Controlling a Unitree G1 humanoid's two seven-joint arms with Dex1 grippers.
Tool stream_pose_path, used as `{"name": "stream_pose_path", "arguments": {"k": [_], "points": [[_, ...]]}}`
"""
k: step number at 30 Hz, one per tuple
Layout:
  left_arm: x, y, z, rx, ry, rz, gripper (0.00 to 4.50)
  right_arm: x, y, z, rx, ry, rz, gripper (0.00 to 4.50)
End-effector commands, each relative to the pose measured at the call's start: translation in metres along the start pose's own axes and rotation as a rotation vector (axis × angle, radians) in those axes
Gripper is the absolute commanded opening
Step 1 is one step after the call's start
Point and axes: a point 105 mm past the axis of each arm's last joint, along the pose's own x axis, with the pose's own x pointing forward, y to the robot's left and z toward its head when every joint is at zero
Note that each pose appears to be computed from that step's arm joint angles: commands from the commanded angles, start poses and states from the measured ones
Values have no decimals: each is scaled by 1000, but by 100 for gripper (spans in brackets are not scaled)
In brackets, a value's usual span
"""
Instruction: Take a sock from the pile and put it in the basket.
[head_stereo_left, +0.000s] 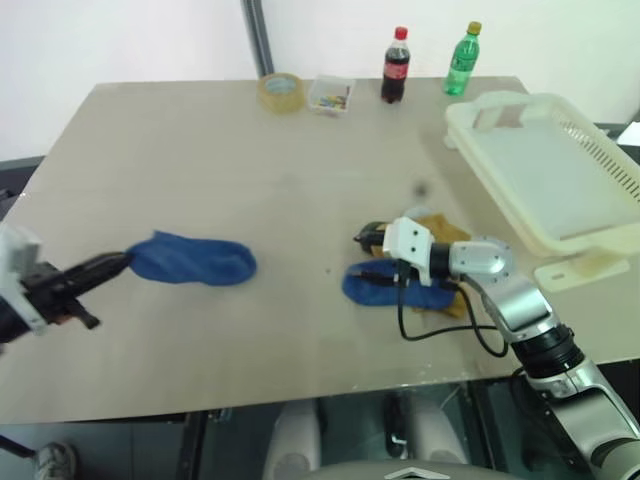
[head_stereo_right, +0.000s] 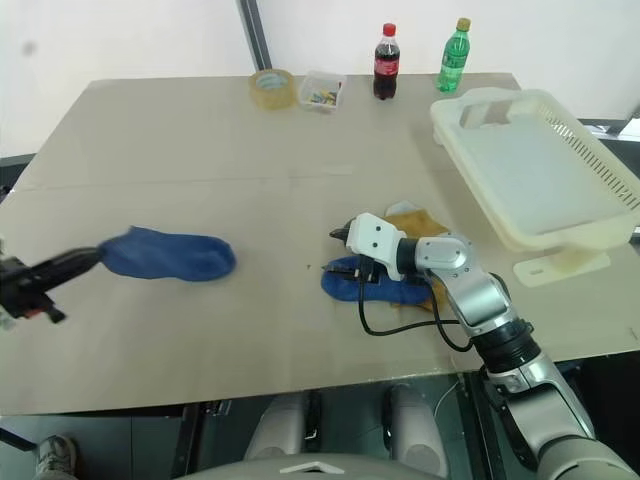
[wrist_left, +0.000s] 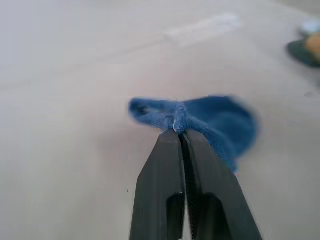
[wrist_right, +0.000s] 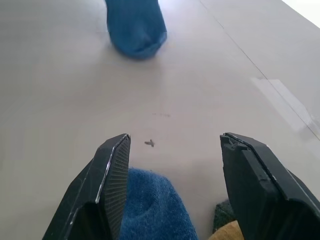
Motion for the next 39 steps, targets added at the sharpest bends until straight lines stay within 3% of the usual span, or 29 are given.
{"name": "stream_pose_path", "arguments": {"k": [1,5,8,12,16,21,24,28,35,39], "points": [[29,-52,36,55,23,-234,144,-4,-8,14,-25,-57,-31,292],[93,-110,12,32,85,-366,295,-5,-8,18,-15,-71,-59,292],[135,-135,-6,-25,62,-380,371,-7,-6,17,-18,-55,-78,292],[140,-105,-9,-60,7,-255,371,-11,-4,19,-13,-44,-102,292],[109,-47,-16,-46,-13,-12,371,-11,-6,17,-9,-41,-116,292],[70,-3,-41,-43,8,350,371,-5,-5,19,-4,-64,-96,292],[42,7,-67,-84,68,585,371,-2,-4,20,-6,-74,-66,292],[14,17,-89,-128,117,754,371,0,-5,21,-4,-84,-44,292],[23,14,-97,-202,119,726,371,-1,-6,19,-12,-79,-21,292],[17,23,-84,-179,25,805,371,-2,-10,21,-22,-80,-33,292]]}}
